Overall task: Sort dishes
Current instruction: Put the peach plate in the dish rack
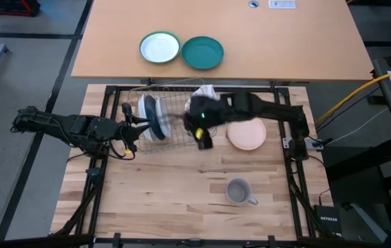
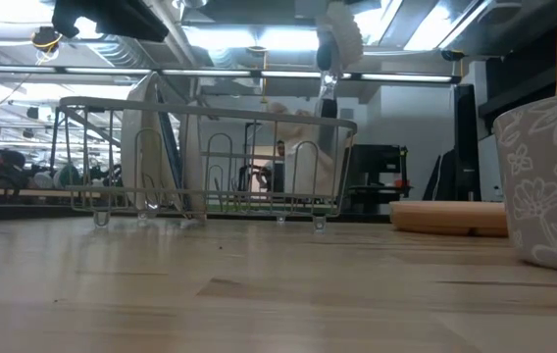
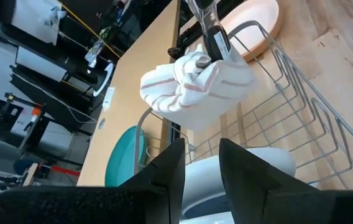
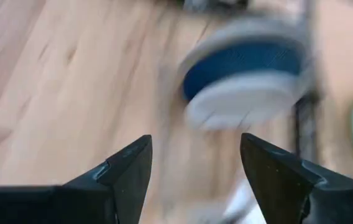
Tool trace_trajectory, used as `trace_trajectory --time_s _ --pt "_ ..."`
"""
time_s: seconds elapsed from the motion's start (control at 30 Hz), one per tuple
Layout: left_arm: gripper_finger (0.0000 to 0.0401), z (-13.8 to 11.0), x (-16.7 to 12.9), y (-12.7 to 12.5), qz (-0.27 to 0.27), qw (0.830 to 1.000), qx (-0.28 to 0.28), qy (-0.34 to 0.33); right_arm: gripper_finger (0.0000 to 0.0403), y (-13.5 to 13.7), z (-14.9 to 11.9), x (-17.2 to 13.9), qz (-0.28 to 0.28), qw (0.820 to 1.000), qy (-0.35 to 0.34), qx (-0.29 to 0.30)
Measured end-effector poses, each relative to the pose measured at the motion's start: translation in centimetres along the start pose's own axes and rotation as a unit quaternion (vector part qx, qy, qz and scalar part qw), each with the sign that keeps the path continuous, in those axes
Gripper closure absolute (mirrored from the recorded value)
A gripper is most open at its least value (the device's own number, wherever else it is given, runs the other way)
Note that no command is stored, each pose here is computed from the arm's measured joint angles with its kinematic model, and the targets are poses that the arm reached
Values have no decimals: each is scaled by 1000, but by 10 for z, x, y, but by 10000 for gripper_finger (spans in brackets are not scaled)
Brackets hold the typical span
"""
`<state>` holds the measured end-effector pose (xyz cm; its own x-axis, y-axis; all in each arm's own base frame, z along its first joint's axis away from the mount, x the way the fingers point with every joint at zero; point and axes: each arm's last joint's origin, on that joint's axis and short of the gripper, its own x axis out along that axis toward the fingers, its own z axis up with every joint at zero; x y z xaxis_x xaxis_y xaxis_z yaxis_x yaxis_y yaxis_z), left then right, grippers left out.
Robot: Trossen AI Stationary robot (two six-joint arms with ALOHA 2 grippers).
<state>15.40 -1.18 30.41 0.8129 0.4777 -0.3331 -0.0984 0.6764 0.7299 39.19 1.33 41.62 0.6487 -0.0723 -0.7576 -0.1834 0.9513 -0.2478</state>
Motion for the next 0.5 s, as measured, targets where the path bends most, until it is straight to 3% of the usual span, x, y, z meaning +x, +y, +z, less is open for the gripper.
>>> trace_trajectory --time_s 0.1,0.2,0.37,0.5 --pt "311 0 0 0 0 1000 0 0 155 29 -13 -4 17 994 100 30" --pt "311 0 0 0 0 1000 0 0 155 56 -27 2 -19 979 195 55" --pt "311 0 0 0 0 1000 0 0 155 92 -39 26 -31 971 235 32" --pt "311 0 0 0 0 1000 -4 0 155 102 -61 45 -54 952 296 59"
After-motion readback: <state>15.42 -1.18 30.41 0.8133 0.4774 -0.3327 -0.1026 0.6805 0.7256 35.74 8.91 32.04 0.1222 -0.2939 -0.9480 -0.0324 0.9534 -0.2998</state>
